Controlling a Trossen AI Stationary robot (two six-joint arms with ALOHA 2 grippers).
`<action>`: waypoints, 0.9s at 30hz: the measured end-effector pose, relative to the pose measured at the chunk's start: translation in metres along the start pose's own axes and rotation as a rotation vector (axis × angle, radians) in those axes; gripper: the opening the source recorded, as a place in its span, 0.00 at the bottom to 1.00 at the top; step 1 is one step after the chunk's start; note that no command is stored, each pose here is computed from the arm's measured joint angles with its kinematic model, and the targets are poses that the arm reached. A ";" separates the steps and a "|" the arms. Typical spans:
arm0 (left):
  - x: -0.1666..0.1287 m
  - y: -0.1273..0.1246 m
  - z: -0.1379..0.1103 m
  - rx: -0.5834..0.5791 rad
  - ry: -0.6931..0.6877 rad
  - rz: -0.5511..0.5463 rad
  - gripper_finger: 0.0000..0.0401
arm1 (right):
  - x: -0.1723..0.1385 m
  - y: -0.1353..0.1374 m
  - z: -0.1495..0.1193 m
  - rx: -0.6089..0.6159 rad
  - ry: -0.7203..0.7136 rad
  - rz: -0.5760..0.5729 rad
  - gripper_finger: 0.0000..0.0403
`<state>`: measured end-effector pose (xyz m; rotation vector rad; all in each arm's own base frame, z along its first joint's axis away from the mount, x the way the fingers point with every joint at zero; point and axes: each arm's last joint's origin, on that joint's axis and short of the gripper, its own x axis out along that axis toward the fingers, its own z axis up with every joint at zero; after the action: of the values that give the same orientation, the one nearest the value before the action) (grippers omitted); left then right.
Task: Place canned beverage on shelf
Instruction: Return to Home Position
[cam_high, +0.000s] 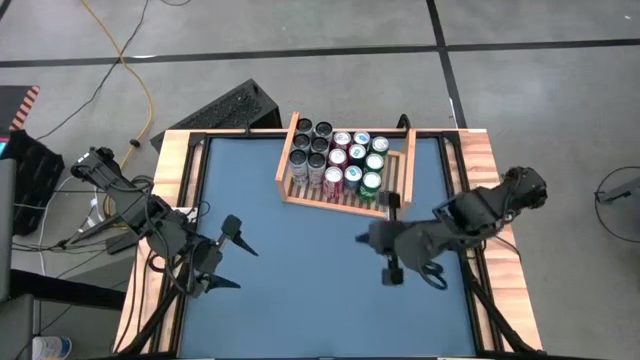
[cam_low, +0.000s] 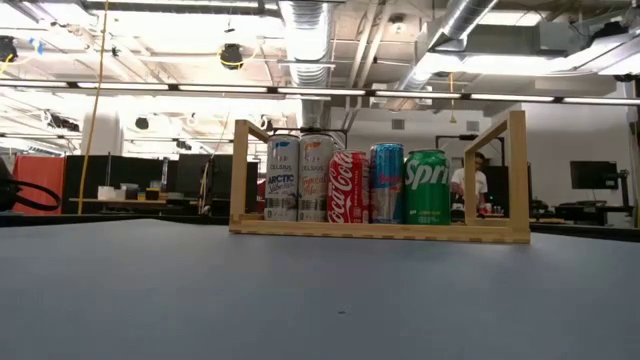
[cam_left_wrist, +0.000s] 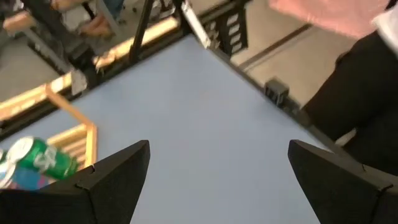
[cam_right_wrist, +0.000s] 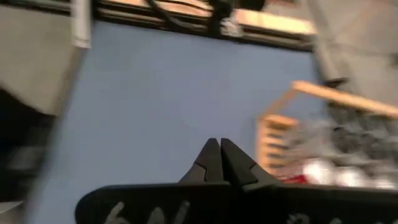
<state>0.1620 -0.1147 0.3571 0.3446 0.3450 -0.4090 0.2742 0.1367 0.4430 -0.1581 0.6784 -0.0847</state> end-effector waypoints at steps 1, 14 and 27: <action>0.000 0.000 -0.002 0.005 0.021 0.005 0.92 | -0.002 0.004 0.000 0.002 0.000 0.029 0.00; -0.070 0.036 0.023 -0.126 -0.409 -0.032 0.92 | -0.058 -0.006 0.019 -0.138 -0.343 0.178 0.00; -0.160 0.050 -0.010 -0.278 -0.609 0.130 0.92 | -0.138 -0.067 -0.008 0.040 -0.492 0.210 0.00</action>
<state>0.0437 -0.0163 0.4236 -0.0379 -0.2153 -0.3149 0.1600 0.0876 0.5335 -0.0639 0.1990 0.1398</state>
